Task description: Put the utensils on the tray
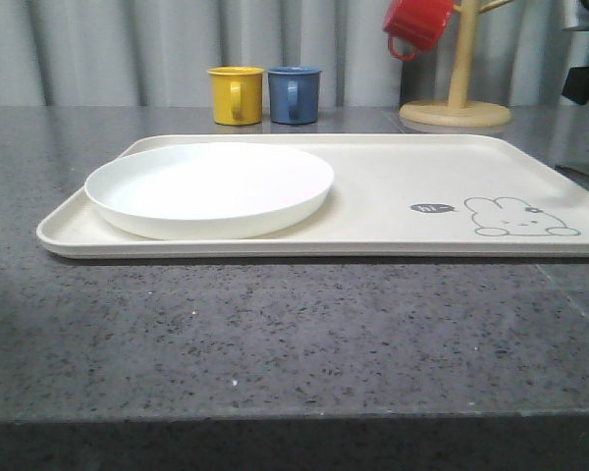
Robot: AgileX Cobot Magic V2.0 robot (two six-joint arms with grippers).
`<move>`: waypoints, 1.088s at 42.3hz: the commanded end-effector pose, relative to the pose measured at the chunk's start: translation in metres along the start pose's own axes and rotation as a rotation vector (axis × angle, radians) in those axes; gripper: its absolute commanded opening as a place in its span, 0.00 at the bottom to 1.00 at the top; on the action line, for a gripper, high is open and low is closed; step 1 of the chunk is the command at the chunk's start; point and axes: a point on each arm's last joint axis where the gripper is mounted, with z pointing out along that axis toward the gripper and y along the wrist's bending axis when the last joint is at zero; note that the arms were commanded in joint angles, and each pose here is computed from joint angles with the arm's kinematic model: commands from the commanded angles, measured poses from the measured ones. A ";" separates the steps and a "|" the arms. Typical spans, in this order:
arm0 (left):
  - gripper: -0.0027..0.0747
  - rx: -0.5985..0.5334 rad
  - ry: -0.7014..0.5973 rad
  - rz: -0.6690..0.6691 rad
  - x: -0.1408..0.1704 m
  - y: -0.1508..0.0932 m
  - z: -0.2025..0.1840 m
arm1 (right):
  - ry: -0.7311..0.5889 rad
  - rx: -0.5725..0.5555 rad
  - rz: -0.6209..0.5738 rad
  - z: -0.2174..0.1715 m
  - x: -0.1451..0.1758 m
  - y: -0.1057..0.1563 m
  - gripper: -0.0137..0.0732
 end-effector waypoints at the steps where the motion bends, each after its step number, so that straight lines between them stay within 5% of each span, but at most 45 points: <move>1: 0.53 0.005 -0.106 -0.013 -0.013 0.000 -0.007 | -0.079 0.014 -0.007 -0.014 -0.009 -0.003 0.62; 8: 0.53 0.005 -0.106 -0.013 -0.013 0.000 -0.007 | -0.065 0.013 -0.007 -0.010 -0.010 -0.003 0.55; 21: 0.53 0.006 -0.091 -0.013 -0.011 0.000 -0.006 | -0.030 -0.033 0.019 -0.010 -0.007 0.001 0.15; 32: 0.53 0.035 -0.099 0.004 -0.012 -0.005 -0.006 | -0.056 -0.038 -0.002 -0.038 -0.009 0.007 0.10; 46: 0.53 0.035 -0.099 0.004 -0.012 -0.005 -0.006 | -0.104 -0.155 -0.270 -0.092 -0.017 0.111 0.10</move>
